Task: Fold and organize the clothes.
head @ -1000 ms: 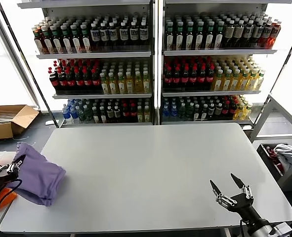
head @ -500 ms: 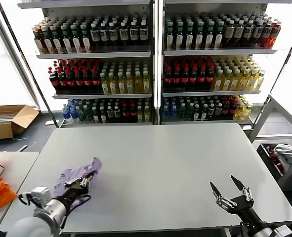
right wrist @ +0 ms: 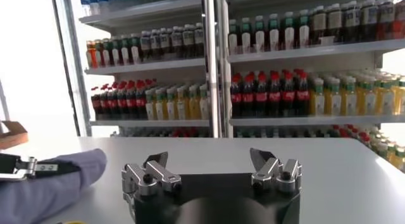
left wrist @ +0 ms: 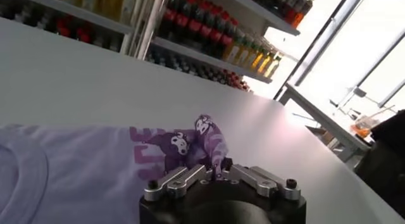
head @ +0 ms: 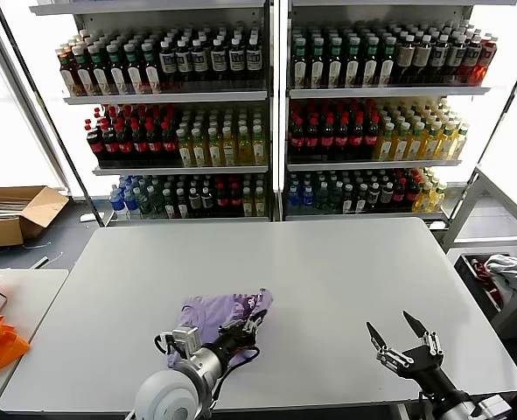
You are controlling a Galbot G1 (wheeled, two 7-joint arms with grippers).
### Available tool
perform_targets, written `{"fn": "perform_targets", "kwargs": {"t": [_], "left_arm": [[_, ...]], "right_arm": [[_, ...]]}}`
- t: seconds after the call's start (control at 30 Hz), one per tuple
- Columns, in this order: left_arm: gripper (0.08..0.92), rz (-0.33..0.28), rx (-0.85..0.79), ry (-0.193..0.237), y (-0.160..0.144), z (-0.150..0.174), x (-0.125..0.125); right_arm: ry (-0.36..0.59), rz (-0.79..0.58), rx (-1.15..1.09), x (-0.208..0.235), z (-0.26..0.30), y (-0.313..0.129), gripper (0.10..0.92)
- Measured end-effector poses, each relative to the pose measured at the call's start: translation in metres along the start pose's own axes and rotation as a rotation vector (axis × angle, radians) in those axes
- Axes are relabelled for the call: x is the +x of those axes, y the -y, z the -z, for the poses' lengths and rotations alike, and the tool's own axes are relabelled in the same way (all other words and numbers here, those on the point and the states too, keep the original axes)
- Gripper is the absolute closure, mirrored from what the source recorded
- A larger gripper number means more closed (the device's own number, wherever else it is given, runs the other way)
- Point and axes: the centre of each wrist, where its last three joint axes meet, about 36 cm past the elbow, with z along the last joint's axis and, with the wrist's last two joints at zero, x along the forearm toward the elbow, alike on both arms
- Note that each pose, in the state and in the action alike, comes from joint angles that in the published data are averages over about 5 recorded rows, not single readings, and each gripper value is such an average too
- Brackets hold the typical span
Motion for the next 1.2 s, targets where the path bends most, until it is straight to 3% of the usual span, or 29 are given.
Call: {"fn": "perform_targets", "kwargs": {"t": [0.23, 0.5, 0.77, 1.0, 1.2], "left_arm": [[0.676, -0.050, 0.060, 0.070, 0.013, 0.009, -0.013], [0.451, -0.100, 0.087, 0.209, 0.009, 0.029, 0.001], [0.224, -0.063, 0.044, 0.321, -0.012, 0.043, 0.029], [0.177, -0.027, 0.022, 0.379, -0.022, 0.047, 0.049], [0.176, -0.007, 0.014, 0.396, -0.026, 0.044, 0.059]], "right_arm": [[-0.019, 0.019, -0.049, -0.014, 0.003, -0.010, 0.200], [-0.072, 0.050, -0.126, -0.036, -0.004, -0.026, 0.200], [-0.171, 0.102, -0.214, -0.067, -0.025, -0.059, 0.200], [-0.251, 0.133, -0.279, -0.094, -0.042, -0.094, 0.211], [-0.303, 0.115, -0.323, -0.107, -0.049, -0.114, 0.357]]}}
